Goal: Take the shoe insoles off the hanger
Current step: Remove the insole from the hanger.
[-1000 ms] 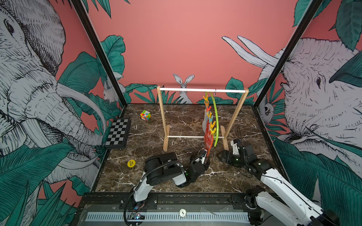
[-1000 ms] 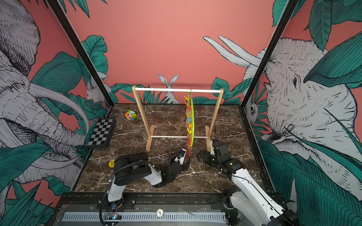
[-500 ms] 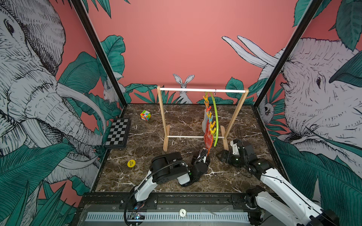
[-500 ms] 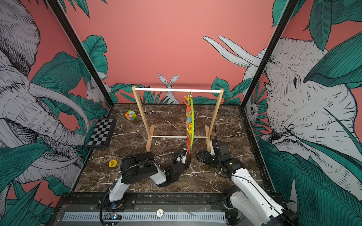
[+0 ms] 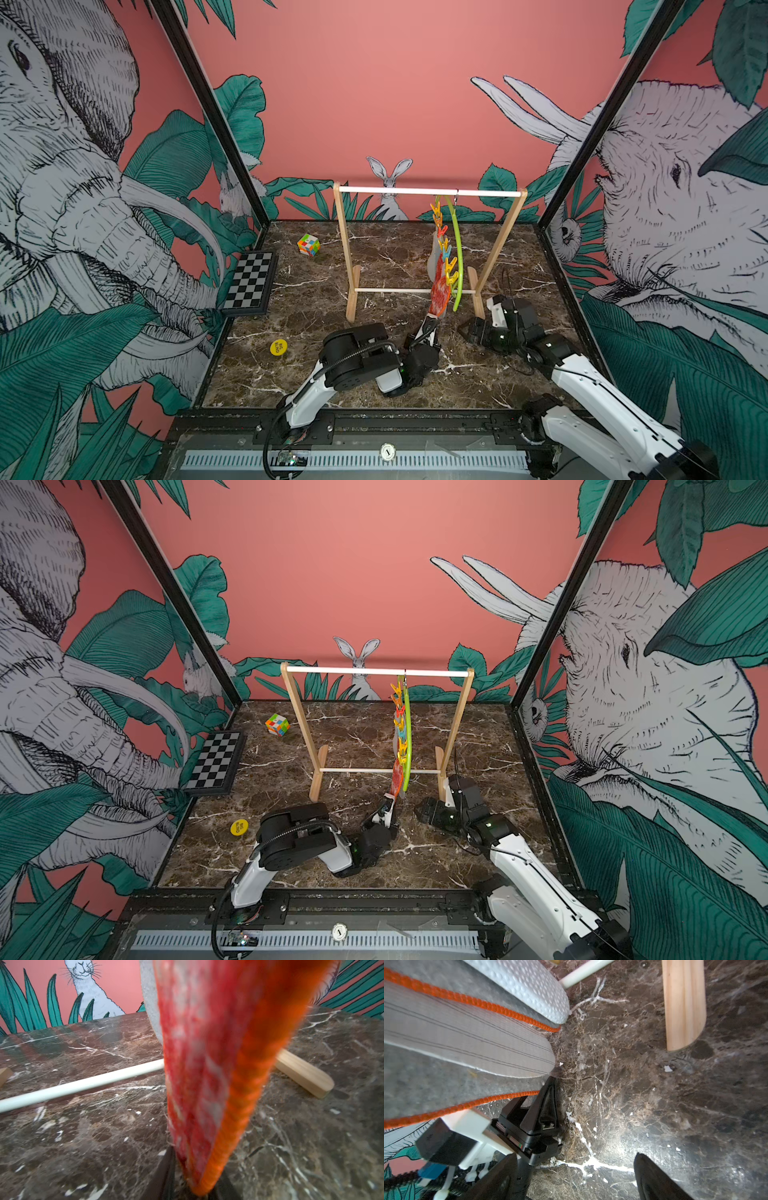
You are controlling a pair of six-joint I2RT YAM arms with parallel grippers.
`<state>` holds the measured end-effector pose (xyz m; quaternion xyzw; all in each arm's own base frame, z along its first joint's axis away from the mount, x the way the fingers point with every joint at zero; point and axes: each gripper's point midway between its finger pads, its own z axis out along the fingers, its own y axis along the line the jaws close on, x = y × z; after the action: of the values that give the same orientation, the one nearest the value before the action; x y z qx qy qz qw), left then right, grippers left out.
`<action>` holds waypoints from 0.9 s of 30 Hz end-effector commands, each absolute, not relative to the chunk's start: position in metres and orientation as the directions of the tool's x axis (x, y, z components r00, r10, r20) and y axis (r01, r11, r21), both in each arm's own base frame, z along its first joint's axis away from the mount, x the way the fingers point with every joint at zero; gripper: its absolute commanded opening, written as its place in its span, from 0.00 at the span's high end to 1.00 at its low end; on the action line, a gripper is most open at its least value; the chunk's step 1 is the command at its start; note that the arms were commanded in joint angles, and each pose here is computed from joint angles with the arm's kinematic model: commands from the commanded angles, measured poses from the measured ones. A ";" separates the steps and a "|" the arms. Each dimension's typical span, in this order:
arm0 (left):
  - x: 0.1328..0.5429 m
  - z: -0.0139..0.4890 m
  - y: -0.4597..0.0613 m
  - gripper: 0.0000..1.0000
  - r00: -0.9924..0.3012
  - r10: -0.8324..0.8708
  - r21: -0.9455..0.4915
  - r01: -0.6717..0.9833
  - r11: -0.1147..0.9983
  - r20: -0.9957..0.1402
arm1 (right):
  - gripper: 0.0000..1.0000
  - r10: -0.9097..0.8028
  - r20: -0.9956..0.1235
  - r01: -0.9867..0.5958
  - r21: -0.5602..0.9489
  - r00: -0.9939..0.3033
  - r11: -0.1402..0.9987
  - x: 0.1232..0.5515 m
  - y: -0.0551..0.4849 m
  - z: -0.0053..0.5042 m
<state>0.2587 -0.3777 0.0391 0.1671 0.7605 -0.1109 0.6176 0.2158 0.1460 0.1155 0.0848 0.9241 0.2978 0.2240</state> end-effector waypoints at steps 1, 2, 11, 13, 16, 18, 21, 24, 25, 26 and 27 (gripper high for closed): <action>0.264 0.065 -0.363 0.79 -0.151 0.054 -0.001 0.343 0.939 -0.987 | 0.12 0.303 -0.386 0.006 0.608 -0.871 0.794 0.224 0.149 0.128; 0.264 0.067 -0.359 0.82 -0.150 0.059 0.004 0.339 0.941 -0.987 | 0.13 0.305 -0.389 0.003 0.613 -0.869 0.790 0.225 0.150 0.130; 0.262 0.083 -0.332 1.00 -0.134 0.063 0.021 0.300 0.954 -0.989 | 0.15 0.355 -0.392 0.020 0.648 -0.849 0.762 0.229 0.151 0.145; 0.263 0.084 -0.327 1.00 -0.138 0.059 0.015 0.301 0.954 -0.989 | 0.17 0.371 -0.392 0.023 0.660 -0.842 0.751 0.231 0.152 0.151; 0.263 0.087 -0.321 1.00 -0.140 0.054 0.011 0.292 0.956 -0.989 | 0.21 0.402 -0.383 0.040 0.680 -0.832 0.732 0.234 0.152 0.160; 0.264 0.088 -0.317 1.00 -0.145 0.052 0.009 0.284 0.959 -0.988 | 0.24 0.432 -0.370 0.063 0.696 -0.823 0.716 0.236 0.151 0.164; 0.264 0.091 -0.311 1.00 -0.147 0.053 0.010 0.279 0.960 -0.988 | 0.28 0.479 -0.341 0.088 0.735 -0.809 0.672 0.240 0.153 0.173; 0.264 0.095 -0.307 1.00 -0.152 0.059 0.016 0.274 0.961 -0.987 | 0.32 0.527 -0.325 0.100 0.774 -0.785 0.626 0.245 0.152 0.187; 0.265 0.097 -0.307 1.00 -0.154 0.059 0.015 0.274 0.962 -0.986 | 0.33 0.545 -0.321 0.101 0.787 -0.774 0.608 0.247 0.152 0.193; 0.265 0.099 -0.306 1.00 -0.154 0.061 0.017 0.273 0.962 -0.986 | 0.34 0.556 -0.319 0.103 0.795 -0.767 0.597 0.248 0.151 0.197; 0.266 0.101 -0.306 1.00 -0.153 0.062 0.018 0.272 0.962 -0.986 | 0.34 0.568 -0.315 0.106 0.803 -0.760 0.587 0.249 0.150 0.201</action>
<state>0.2629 -0.3125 0.0876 0.1297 0.7569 -0.0821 0.6352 0.2390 0.1477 0.1689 0.1821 0.8737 0.3707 0.2569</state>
